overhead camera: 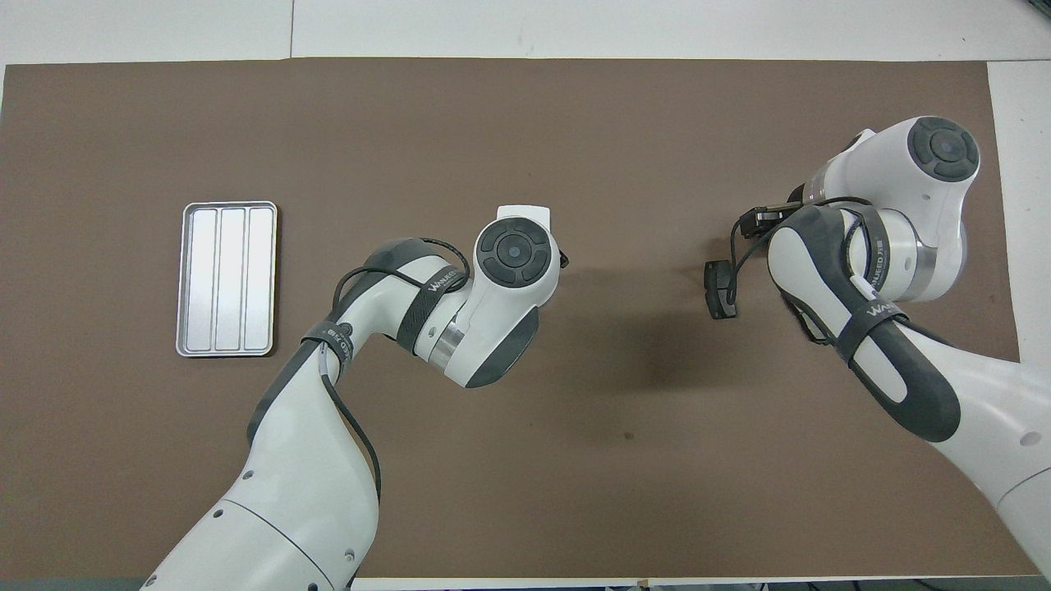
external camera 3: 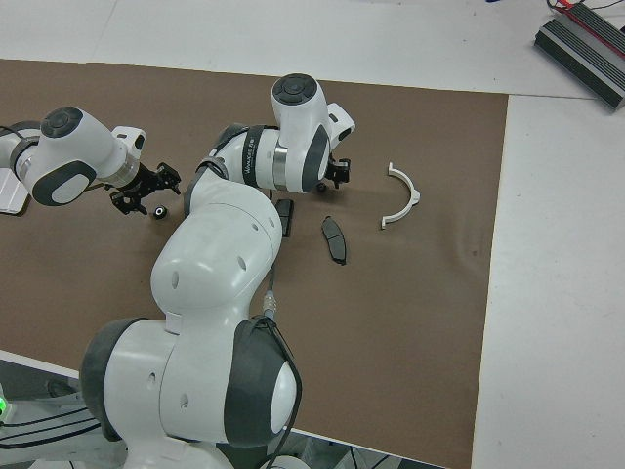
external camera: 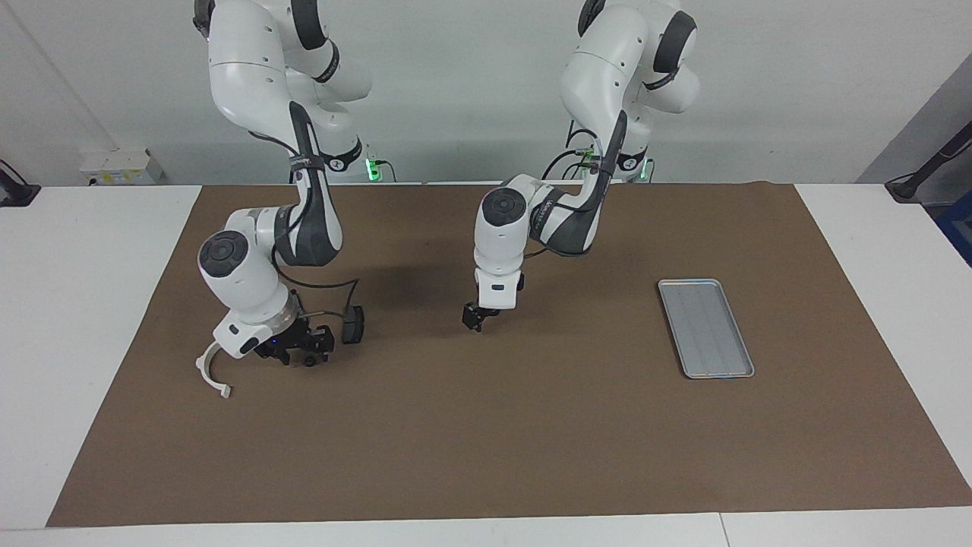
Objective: Pick bearing gear from pile to tray
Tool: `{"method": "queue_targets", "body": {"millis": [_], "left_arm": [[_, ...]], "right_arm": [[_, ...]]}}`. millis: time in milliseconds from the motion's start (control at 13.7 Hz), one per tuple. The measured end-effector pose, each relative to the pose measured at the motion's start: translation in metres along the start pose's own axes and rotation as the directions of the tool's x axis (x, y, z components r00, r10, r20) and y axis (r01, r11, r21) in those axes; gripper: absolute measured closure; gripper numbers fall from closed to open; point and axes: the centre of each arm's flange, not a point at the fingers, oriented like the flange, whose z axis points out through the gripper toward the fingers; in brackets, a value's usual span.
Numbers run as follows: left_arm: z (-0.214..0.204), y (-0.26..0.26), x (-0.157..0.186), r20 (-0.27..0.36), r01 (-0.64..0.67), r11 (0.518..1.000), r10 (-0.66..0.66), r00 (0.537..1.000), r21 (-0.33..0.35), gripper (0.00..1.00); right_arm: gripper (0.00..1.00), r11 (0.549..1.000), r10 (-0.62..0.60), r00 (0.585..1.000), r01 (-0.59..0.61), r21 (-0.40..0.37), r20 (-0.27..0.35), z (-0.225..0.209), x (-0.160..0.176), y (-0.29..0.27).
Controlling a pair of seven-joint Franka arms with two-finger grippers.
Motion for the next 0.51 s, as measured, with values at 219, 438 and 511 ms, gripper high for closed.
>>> {"method": "queue_targets", "body": {"millis": [219, 438, 511], "left_arm": [[0.0044, -0.0007, -0.0008, 0.0, -0.002, 1.0, 0.002, 1.0, 0.009, 0.06], [0.0051, -0.0011, -0.0019, -0.001, -0.005, 1.0, 0.005, 1.0, 0.014, 0.1], [0.0057, -0.0015, -0.0026, 0.0, -0.007, 1.0, 0.007, 1.0, 0.019, 0.1]], "right_arm": [[0.2, 1.0, -0.009, 1.0, 0.009, 0.001, -0.001, 0.0013, 0.0004, -0.006], [0.2, 1.0, -0.009, 1.0, 0.009, 0.0, -0.006, 0.0045, 0.0011, -0.0056], [0.2, 1.0, -0.009, 1.0, 0.009, 0.0, -0.005, 0.0063, 0.0012, -0.0054]]}}
